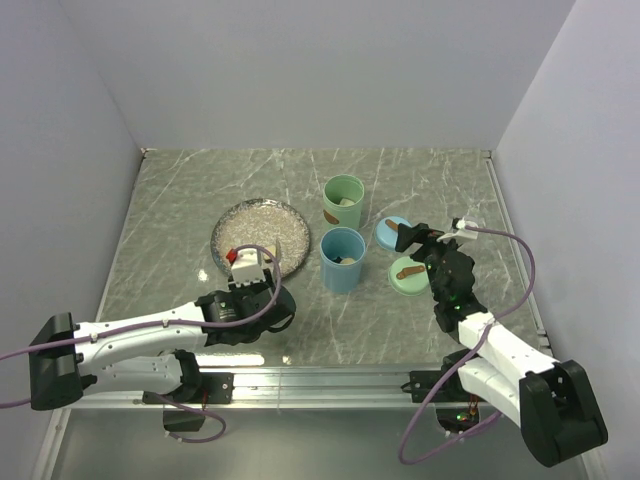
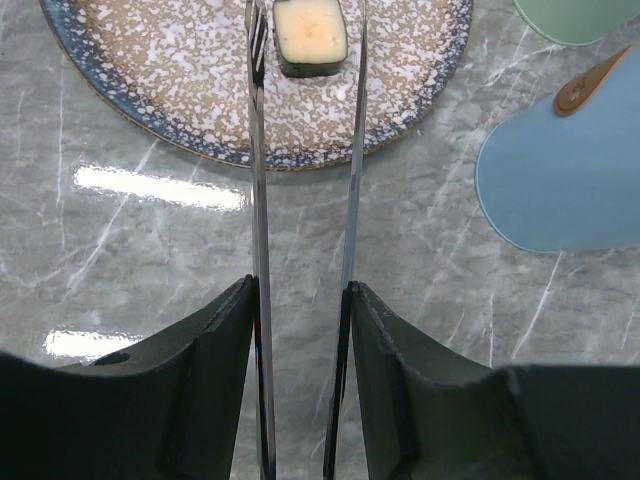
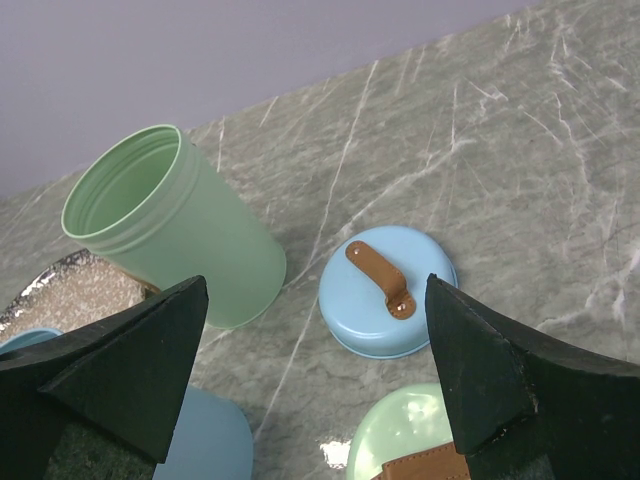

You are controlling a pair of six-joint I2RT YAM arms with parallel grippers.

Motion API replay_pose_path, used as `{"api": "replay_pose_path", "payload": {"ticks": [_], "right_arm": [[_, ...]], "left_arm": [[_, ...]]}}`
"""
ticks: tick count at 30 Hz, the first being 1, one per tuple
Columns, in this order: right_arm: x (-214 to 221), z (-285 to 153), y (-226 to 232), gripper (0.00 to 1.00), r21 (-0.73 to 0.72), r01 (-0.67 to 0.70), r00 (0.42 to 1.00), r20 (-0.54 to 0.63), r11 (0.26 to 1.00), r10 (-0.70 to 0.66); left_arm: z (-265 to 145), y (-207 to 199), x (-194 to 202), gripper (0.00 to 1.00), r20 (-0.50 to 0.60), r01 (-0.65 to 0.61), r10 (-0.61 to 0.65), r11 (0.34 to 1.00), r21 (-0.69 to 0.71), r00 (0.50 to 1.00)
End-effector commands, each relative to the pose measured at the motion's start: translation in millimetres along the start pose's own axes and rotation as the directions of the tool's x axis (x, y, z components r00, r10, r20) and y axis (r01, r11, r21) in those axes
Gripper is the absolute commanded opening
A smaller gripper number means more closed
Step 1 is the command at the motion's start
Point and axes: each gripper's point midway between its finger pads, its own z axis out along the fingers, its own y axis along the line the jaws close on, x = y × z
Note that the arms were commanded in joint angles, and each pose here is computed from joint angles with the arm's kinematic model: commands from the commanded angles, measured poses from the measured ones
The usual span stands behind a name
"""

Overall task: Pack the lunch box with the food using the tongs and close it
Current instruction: Pick up the food using the clamp

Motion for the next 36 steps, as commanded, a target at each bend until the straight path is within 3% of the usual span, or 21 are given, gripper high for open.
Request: {"api": "replay_pose_path", "payload": {"ticks": [1,13,17,20,30,36], "right_arm": [[-6,-2,4,0.96,-0.013,-0.005,1.0,0.026,1.0,0.005],[-9,-6,3,0.96,-0.012,-0.007,0.999,0.037,1.0,0.008],[-9,-8,2,0.96,-0.01,-0.007,0.999,0.038,1.0,0.008],[-10,-7,1,0.96,-0.008,-0.008,0.999,0.04,1.0,0.008],[-9,-6,2,0.96,-0.01,-0.008,0.999,0.036,1.0,0.009],[-8,-3,3,0.95,-0.009,-0.009,0.999,0.031,1.0,0.009]], "left_arm": [[-2,-10,-3,0.48,0.01,0.023,-0.023,0.999,0.034,1.0],[5,-6,14,0.46,-0.037,-0.028,0.027,1.0,-0.014,0.999],[4,-8,9,0.32,-0.022,-0.023,0.023,1.0,-0.008,1.0],[3,-9,4,0.27,-0.01,-0.019,0.019,1.0,-0.001,1.0],[-6,-8,-27,0.27,0.084,0.003,-0.003,1.0,-0.001,0.996],[1,-17,-49,0.27,0.113,0.0,-0.008,0.997,0.073,0.994]]}}
